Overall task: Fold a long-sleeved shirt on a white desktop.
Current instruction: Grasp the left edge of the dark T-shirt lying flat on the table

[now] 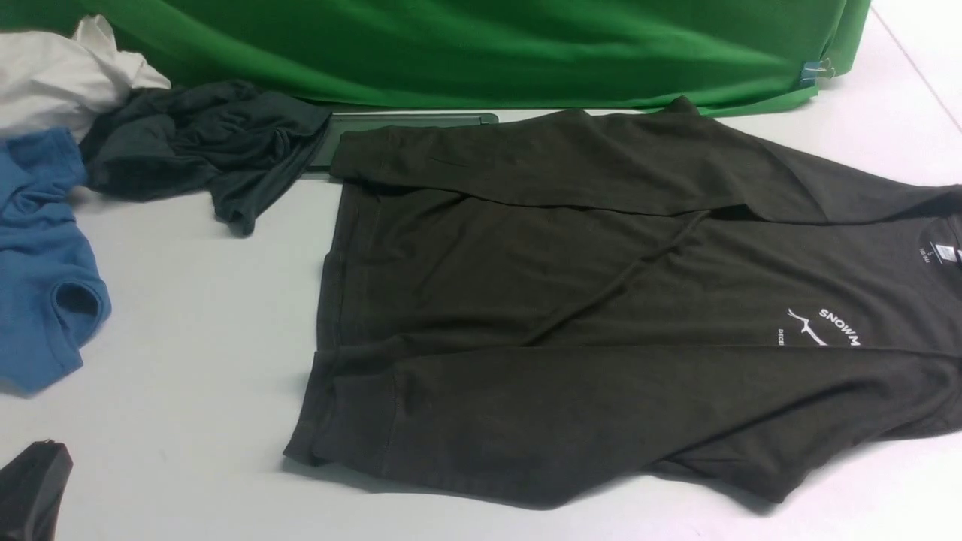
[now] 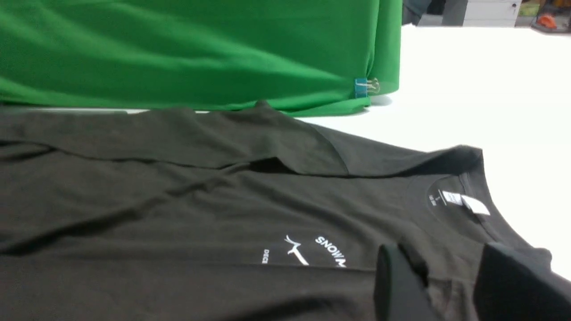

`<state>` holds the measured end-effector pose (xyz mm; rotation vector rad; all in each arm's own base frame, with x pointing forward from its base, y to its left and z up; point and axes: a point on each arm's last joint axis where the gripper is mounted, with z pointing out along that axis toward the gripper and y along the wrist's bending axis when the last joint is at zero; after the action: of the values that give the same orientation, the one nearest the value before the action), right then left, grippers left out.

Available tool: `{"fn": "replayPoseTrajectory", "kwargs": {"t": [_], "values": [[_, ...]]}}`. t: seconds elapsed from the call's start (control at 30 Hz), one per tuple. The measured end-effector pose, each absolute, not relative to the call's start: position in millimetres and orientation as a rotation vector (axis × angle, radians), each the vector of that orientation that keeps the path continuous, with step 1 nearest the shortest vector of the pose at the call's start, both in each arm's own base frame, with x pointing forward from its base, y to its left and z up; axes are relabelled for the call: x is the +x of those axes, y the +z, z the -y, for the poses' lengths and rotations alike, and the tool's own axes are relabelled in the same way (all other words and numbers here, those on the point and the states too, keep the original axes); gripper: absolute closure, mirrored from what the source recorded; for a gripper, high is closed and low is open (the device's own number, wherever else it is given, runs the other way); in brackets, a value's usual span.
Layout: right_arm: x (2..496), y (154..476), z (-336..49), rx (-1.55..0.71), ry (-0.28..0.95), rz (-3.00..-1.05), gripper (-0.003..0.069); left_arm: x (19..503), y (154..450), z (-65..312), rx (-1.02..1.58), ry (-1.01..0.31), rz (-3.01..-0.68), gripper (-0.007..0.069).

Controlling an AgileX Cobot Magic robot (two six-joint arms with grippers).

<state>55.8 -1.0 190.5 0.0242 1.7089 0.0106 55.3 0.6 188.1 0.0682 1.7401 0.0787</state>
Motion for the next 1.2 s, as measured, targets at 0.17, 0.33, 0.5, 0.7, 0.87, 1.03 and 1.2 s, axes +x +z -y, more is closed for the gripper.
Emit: {"fn": "replayPoseTrajectory", "kwargs": {"t": [0.17, 0.33, 0.5, 0.7, 0.87, 1.03, 1.2], "values": [[56, 191, 1, 0.041, 0.025, -1.707, 0.0419, 55, 188, -1, 0.068, 0.079, -1.738, 0.0604], [56, 191, 1, 0.043, 0.027, -1.707, 0.0419, 55, 188, -1, 0.068, 0.079, -1.738, 0.0604], [56, 191, 1, 0.044, 0.028, -1.707, 0.0419, 55, 188, -3, 0.155, 0.184, -1.735, 0.0604], [56, 191, 1, 0.044, 0.028, -1.707, 0.0419, 56, 201, -2, 0.221, 0.27, -1.588, 0.0604], [56, 191, 1, 0.044, 0.028, -1.707, 0.0419, 56, 214, -1, 0.211, 0.264, -1.44, 0.0604], [56, 193, 1, 0.052, 0.041, -1.678, 0.0419, 56, 217, 0, 0.209, 0.262, -1.411, 0.0604], [56, 210, -1, 0.089, 0.114, -1.489, 0.0419, 56, 216, -1, 0.21, 0.262, -1.428, 0.0604]]}}
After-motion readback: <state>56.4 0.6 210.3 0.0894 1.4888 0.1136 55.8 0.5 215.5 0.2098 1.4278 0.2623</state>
